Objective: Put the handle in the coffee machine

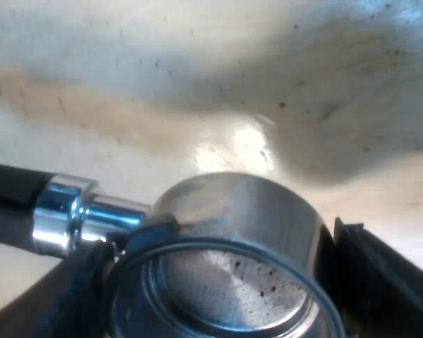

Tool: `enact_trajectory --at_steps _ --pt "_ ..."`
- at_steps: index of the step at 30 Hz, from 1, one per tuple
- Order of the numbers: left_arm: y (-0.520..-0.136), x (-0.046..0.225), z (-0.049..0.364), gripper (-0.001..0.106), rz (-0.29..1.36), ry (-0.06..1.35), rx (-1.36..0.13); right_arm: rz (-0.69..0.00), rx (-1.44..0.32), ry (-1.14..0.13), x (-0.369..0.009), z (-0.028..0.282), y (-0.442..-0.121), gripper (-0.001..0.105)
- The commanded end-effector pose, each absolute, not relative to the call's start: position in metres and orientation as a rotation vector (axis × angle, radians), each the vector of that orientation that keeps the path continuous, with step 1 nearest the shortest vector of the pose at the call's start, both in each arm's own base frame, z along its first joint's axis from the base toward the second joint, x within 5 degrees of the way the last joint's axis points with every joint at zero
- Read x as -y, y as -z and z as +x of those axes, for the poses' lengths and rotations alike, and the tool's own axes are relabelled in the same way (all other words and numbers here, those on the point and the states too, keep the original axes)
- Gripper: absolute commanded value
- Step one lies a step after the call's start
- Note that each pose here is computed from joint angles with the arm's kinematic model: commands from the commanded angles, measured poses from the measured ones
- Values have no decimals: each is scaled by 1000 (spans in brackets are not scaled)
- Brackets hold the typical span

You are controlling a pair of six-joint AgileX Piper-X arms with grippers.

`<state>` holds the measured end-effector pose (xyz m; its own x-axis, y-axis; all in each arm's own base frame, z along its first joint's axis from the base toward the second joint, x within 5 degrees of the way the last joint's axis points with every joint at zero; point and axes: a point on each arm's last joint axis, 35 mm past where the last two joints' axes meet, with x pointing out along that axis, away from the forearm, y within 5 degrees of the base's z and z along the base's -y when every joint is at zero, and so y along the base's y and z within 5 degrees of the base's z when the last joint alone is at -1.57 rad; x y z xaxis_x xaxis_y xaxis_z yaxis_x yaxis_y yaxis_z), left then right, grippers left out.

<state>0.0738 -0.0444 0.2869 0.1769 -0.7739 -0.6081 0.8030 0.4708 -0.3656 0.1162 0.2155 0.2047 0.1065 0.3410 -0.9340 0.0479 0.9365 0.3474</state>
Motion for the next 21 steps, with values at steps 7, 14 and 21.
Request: enact_trajectory --at_steps 7,14,21 --pt "-309 43 70 81 58 1093 -808 212 -1542 -433 -194 128 -217 0" --pt "-317 43 71 81 78 1100 -780 45 -1495 -622 -193 135 -233 0" --pt "-327 49 92 81 148 1148 -781 -88 -1428 -744 -195 139 -249 0"
